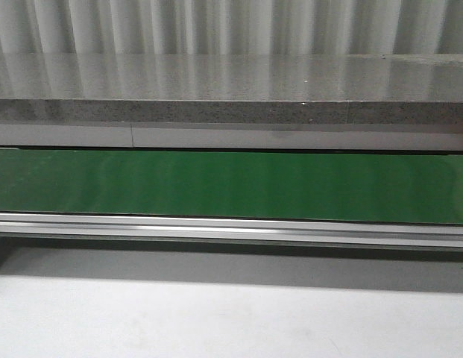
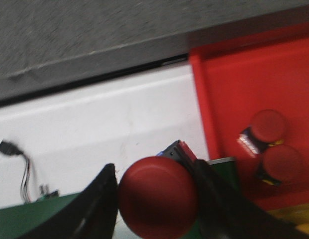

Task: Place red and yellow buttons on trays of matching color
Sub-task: 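Lower the red button into the red tray and open right gripper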

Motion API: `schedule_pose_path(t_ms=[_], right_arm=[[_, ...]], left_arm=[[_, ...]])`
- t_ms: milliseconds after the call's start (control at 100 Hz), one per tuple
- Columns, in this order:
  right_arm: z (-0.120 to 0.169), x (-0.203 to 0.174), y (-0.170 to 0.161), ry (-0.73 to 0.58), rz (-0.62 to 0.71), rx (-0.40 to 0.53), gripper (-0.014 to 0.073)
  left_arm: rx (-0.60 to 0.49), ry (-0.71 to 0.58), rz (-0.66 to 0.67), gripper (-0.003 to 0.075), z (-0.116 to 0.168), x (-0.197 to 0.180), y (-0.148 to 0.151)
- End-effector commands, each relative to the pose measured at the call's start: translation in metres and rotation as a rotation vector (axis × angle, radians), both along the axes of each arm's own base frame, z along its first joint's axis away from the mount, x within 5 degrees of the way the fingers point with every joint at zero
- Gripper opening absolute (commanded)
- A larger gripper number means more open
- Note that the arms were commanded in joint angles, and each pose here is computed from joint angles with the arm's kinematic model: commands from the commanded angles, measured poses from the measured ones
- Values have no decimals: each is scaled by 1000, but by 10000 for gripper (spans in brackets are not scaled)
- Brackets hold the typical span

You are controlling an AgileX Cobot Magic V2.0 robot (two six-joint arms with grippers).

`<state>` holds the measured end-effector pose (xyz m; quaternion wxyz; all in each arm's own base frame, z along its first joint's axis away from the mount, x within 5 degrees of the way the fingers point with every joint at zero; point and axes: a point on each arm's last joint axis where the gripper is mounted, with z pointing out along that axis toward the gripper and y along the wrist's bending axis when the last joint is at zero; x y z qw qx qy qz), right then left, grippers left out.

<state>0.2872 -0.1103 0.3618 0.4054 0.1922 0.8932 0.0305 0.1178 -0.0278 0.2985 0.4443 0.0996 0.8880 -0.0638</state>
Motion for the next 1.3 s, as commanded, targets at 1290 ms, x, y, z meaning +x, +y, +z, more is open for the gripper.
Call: schedule_pose_path(t_ms=[1290], right_arm=[[-118,59,-150,-62,-473,188,179]], left_arm=[[-26,-92,-3,-20,14,4,-2]])
